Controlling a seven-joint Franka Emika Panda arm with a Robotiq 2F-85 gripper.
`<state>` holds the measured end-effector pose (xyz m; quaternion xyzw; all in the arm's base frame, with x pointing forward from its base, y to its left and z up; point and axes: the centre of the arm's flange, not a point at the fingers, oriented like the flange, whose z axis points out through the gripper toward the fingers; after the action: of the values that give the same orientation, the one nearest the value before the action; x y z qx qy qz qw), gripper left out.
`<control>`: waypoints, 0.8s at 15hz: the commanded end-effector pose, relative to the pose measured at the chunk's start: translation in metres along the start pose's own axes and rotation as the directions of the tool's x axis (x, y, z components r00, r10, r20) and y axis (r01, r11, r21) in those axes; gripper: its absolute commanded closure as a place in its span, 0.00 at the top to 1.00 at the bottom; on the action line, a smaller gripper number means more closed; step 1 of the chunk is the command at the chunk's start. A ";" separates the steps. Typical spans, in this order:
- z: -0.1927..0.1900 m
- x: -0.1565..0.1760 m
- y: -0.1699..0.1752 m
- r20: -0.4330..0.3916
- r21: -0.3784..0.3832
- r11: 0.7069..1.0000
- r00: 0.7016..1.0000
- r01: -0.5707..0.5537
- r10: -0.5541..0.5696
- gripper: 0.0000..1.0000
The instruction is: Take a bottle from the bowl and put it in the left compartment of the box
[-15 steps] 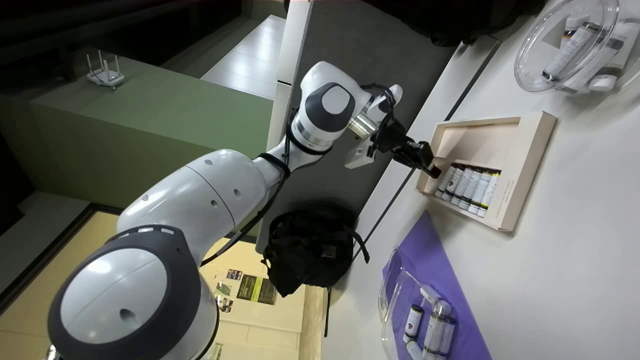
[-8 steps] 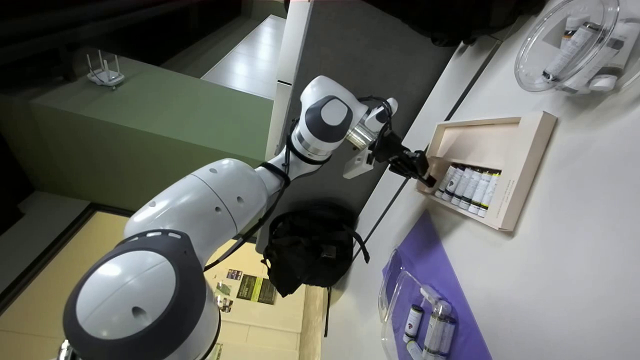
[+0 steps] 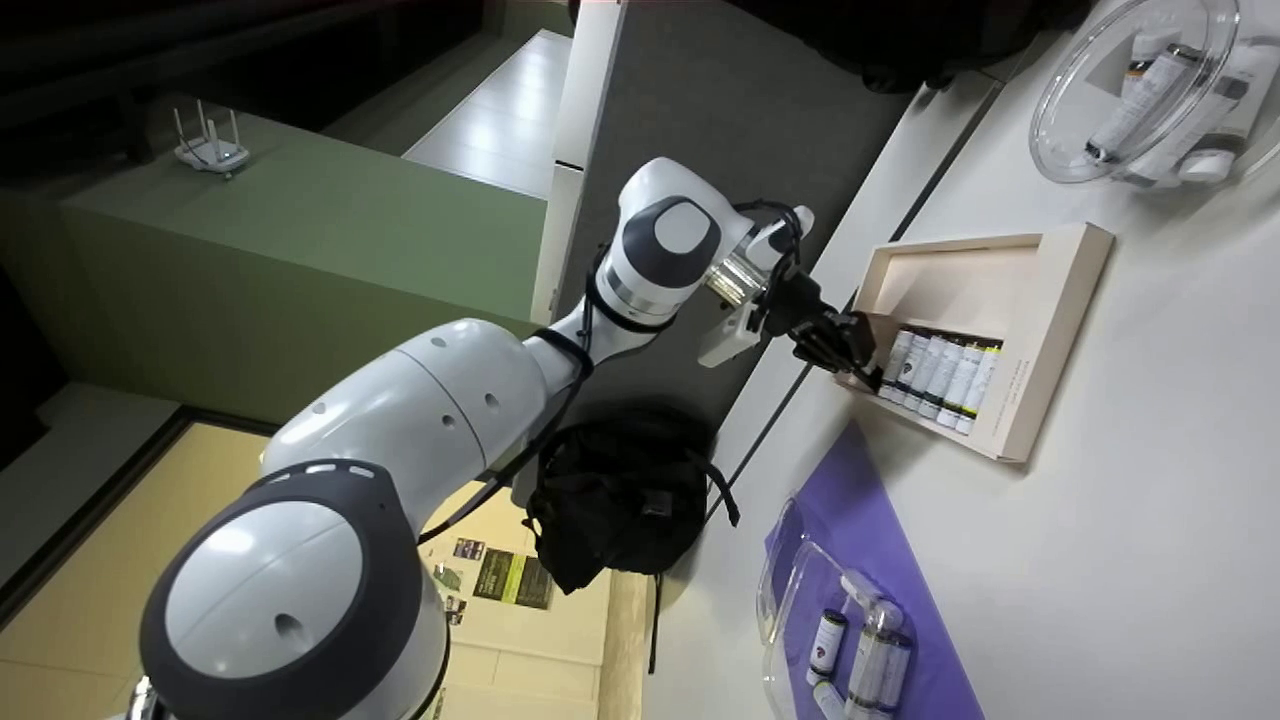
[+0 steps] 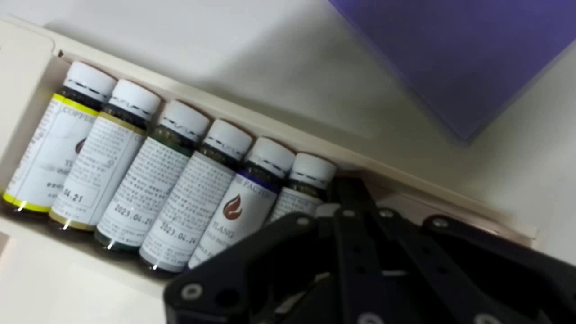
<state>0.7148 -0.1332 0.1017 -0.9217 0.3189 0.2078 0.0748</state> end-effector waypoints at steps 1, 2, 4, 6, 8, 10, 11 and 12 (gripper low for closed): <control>-0.009 -0.012 0.014 0.041 -0.030 1.000 0.999 0.006 -0.005 0.03; -0.009 -0.012 0.015 0.049 -0.035 0.999 0.999 0.003 -0.001 0.03; -0.011 -0.014 0.019 0.065 -0.045 0.999 0.998 -0.003 0.006 0.03; -0.012 -0.015 0.023 0.079 -0.052 0.999 0.997 -0.008 0.012 0.03; -0.014 -0.015 0.025 0.072 -0.051 0.999 0.997 -0.016 0.020 0.03; -0.026 -0.019 0.024 0.027 -0.037 0.999 0.999 -0.020 0.021 0.28; -0.034 -0.022 0.023 -0.002 -0.032 0.999 1.000 -0.020 0.020 0.04; -0.046 -0.027 0.021 -0.044 -0.028 0.999 0.999 -0.018 0.017 0.30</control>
<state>0.7073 -0.1490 0.1160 -0.9178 0.3188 0.2276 0.0645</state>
